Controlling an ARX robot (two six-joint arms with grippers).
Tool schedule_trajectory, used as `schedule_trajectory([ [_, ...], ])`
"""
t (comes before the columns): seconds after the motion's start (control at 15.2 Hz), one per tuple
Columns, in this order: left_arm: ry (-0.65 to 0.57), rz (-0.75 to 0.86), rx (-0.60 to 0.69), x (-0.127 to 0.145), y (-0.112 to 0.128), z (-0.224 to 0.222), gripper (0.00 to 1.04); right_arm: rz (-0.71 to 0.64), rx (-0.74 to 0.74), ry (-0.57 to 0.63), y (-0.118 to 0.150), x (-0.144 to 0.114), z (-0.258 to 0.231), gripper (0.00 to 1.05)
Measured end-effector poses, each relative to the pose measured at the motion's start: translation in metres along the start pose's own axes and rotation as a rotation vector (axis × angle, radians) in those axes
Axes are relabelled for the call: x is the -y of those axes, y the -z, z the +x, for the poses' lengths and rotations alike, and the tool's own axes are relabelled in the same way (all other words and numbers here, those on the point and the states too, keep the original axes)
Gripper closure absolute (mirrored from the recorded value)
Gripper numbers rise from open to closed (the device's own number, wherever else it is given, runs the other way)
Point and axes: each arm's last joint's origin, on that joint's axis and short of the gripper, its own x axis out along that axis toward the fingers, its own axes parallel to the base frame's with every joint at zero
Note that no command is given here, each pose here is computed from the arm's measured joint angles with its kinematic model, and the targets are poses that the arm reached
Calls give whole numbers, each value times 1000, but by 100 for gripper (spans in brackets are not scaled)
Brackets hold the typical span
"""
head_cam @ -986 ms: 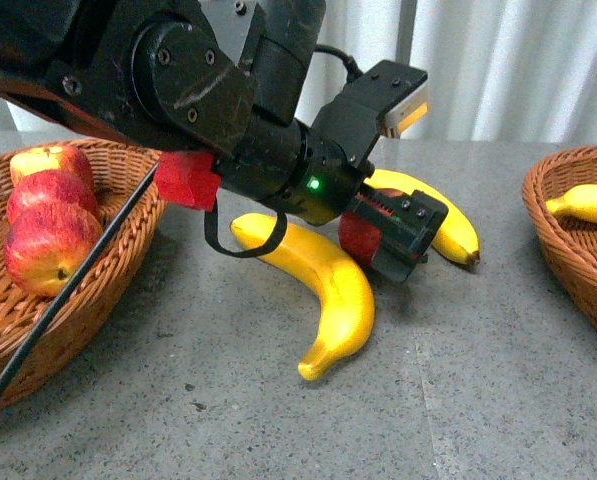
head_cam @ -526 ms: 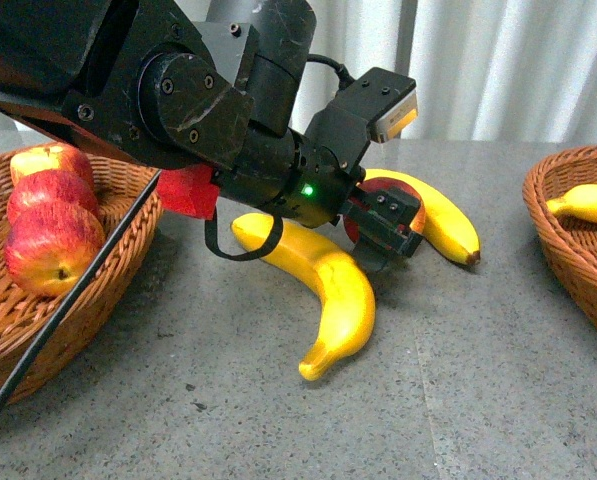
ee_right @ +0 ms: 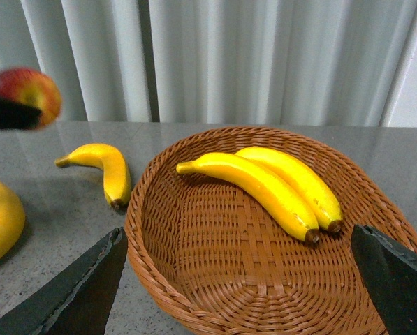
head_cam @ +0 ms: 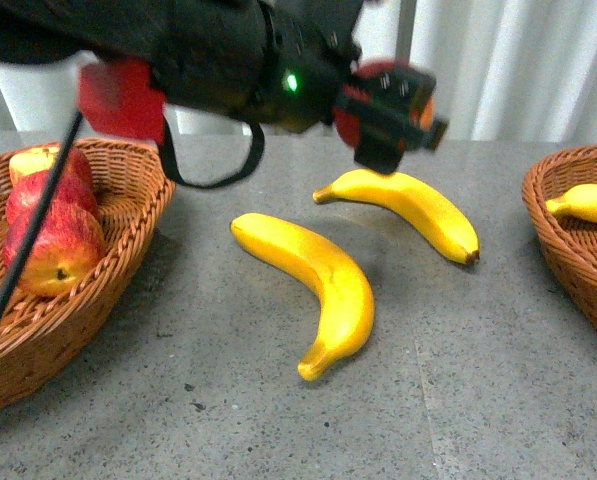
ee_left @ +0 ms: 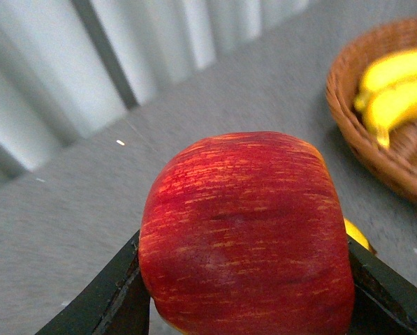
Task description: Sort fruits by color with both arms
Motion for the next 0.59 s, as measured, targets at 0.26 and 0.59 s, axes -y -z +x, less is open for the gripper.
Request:
schedule_trajectory([
  [0.26, -448, -147, 95, -26, -6, -99, 40, 0, 0, 0, 0, 0, 0, 6],
  [0.59, -805, -439, 59, -56, 58, -196, 40, 0, 0, 0, 0, 0, 0, 6],
])
